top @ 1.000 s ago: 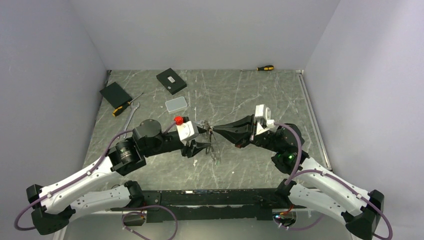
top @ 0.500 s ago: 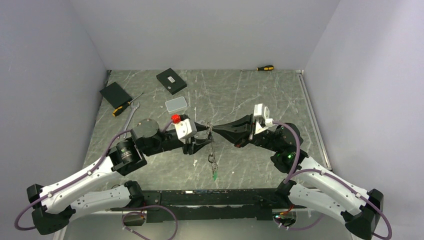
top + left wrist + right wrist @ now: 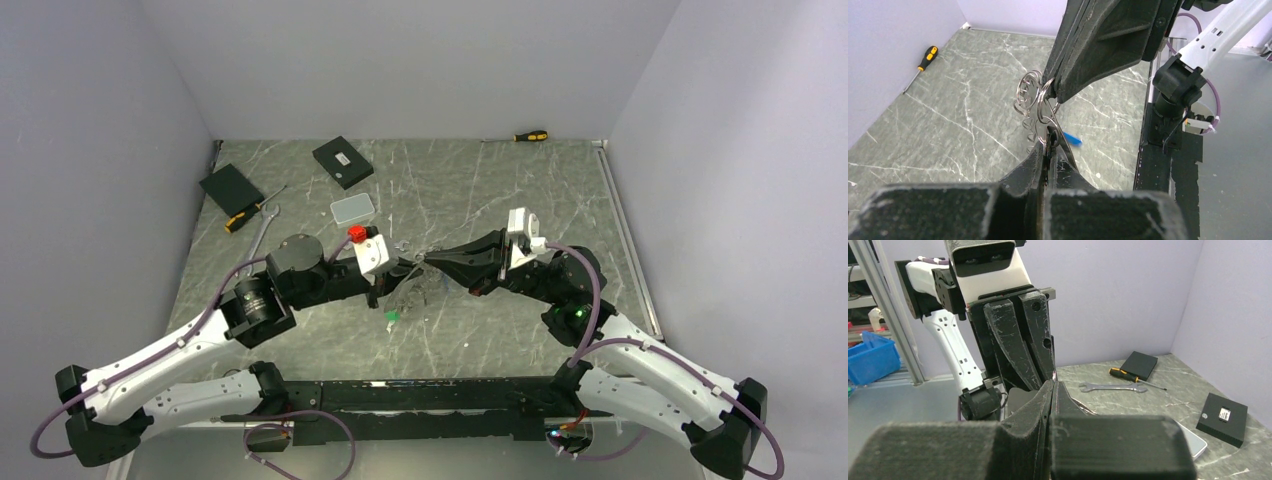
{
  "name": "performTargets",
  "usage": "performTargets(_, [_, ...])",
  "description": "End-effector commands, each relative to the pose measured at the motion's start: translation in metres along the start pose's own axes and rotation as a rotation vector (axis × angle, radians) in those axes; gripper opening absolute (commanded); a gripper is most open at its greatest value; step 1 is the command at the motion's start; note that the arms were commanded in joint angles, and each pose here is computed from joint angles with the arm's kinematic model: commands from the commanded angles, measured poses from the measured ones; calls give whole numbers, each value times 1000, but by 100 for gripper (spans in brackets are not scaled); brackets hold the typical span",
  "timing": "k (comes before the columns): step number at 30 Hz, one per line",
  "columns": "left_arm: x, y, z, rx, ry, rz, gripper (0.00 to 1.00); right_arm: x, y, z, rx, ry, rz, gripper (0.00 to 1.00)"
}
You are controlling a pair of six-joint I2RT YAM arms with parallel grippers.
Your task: Put the keys on the keyring
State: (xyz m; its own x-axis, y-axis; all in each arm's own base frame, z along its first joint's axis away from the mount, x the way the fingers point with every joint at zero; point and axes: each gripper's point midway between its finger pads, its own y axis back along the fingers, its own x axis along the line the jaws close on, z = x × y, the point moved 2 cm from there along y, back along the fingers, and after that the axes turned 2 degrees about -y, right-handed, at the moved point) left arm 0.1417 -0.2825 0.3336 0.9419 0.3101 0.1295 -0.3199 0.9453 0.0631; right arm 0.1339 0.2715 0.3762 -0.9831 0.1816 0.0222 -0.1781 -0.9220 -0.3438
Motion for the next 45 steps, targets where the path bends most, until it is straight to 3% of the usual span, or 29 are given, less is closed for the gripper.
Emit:
performTargets(1, [-6, 7, 15, 8, 5, -38, 0, 6, -1, 39, -119, 73, 14, 0])
performTargets(16, [0, 28, 7, 206, -45, -21, 0, 0, 0, 7, -7, 26, 0, 0])
performTargets(31, [12, 23, -5, 321, -82, 11, 0, 2, -6, -20, 113, -2, 60, 0])
performTargets(45, [27, 43, -6, 388, -103, 118, 0, 12, -3, -16, 127, 23, 117, 0])
